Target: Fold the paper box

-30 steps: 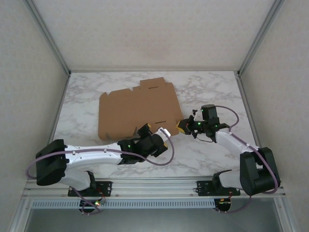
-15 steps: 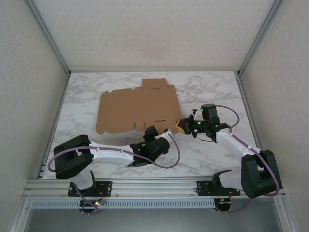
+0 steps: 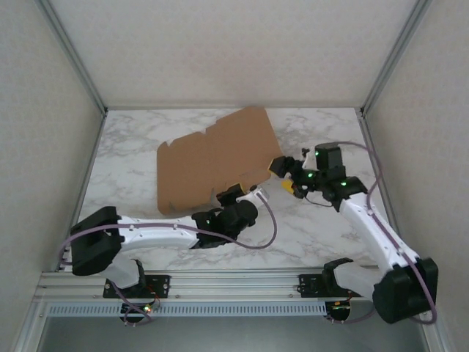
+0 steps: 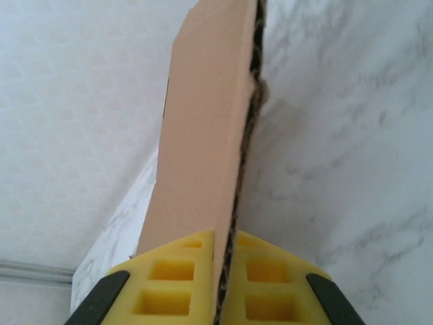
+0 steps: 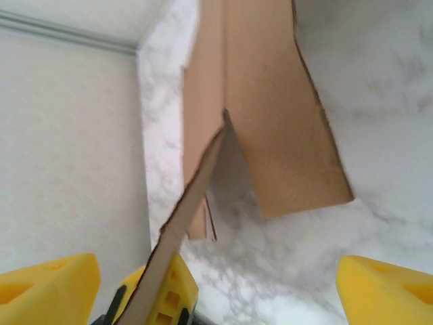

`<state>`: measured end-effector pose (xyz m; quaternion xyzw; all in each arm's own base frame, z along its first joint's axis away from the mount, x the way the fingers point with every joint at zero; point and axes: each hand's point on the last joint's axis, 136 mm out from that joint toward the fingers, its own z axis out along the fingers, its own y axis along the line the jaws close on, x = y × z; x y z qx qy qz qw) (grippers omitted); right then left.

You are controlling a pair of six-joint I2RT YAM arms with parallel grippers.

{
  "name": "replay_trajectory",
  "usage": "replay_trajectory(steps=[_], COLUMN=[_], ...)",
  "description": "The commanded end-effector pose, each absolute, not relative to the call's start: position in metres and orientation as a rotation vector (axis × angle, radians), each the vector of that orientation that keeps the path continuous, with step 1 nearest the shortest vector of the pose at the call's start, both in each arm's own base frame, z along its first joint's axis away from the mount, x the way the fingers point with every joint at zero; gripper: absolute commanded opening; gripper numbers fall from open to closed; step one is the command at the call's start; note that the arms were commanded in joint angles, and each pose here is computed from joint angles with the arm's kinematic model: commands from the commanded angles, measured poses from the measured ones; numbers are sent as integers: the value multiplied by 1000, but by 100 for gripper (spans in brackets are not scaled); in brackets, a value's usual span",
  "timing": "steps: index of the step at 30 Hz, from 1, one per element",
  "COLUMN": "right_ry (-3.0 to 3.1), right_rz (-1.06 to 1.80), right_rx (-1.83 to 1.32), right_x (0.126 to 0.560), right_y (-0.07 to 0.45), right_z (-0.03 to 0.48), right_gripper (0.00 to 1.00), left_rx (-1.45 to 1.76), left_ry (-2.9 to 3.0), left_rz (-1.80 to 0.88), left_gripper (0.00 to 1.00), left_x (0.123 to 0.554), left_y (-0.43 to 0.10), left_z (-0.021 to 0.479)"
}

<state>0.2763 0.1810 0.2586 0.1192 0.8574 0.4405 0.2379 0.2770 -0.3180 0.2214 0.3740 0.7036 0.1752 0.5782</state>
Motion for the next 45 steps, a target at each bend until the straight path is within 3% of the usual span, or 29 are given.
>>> replay_trajectory(steps=[1,10,15,20,26,29,34,38,41,45], right_ry=[2259,1919,1932,2009,2159,2244,2326,2424,2553,2699], right_rz=[952,639,607,602,649,632,649,630,584,438], right_rx=[319,345,301,310,254,251,205,212,202,249], right_x=[265,234,234,247,264,270,274,280,283,289], right_y=[144,73,73,80,104,109,122,133,144,150], right_z=[302,411,417,381,327,297,263,229,188,136], right_gripper=[92,91,90,90,90,89,89,91,88,80], left_rx=[681,448,218,-53,-430,-603,-653,-737,-809,-868], left_ry=[1625,1515,1477,1592,1831,1927,2047,2074,2109,2173], left_rz=[292,-328,-723,-970,-1267,-1285,-1218,-1150,-1112,-942], left_gripper=[0,0,0,1,0,0,4,22,42,60], left_x=[280,260,271,321,358,362,361,354,348,338], left_y=[-312,-333,-298,-250,-225,-209,-204,-191,-183,-160], left_z=[298,457,497,430,254,182,135,113,94,78])
